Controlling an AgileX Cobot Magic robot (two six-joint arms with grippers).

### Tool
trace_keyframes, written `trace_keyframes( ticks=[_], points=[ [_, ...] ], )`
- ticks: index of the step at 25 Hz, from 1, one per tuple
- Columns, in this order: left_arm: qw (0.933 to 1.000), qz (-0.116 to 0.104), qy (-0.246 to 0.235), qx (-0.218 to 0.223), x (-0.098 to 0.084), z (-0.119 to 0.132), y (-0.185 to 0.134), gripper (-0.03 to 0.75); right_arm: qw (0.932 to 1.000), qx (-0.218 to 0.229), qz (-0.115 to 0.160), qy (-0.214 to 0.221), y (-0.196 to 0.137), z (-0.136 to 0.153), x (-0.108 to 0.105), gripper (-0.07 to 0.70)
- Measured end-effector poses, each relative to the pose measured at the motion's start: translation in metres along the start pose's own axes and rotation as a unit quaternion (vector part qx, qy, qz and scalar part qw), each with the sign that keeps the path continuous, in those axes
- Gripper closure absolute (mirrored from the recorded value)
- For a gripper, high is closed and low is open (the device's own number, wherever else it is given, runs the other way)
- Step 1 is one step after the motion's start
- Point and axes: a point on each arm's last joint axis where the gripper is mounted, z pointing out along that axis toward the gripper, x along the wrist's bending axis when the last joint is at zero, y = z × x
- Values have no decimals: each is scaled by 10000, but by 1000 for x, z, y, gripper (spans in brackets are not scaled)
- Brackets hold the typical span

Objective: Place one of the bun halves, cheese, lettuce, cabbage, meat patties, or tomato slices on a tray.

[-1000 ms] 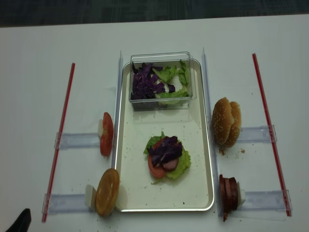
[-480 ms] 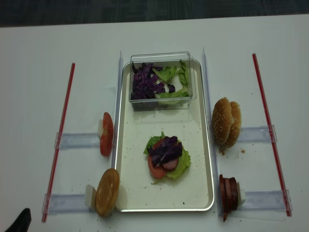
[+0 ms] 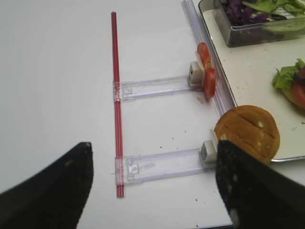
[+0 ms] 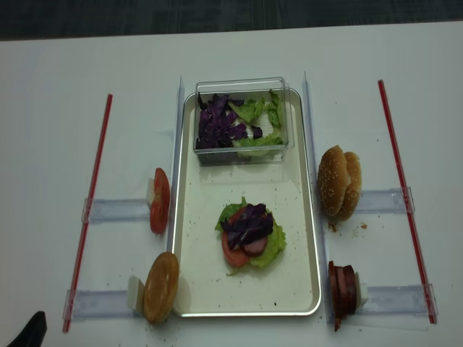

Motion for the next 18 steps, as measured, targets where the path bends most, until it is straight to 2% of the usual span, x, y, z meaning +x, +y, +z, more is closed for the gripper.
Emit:
trace_keyframes(
  ticks=[18],
  points=[
    [10000, -10, 0, 0, 0, 0, 0, 223, 10000, 0, -9, 0, 0, 0, 0, 267]
  ],
)
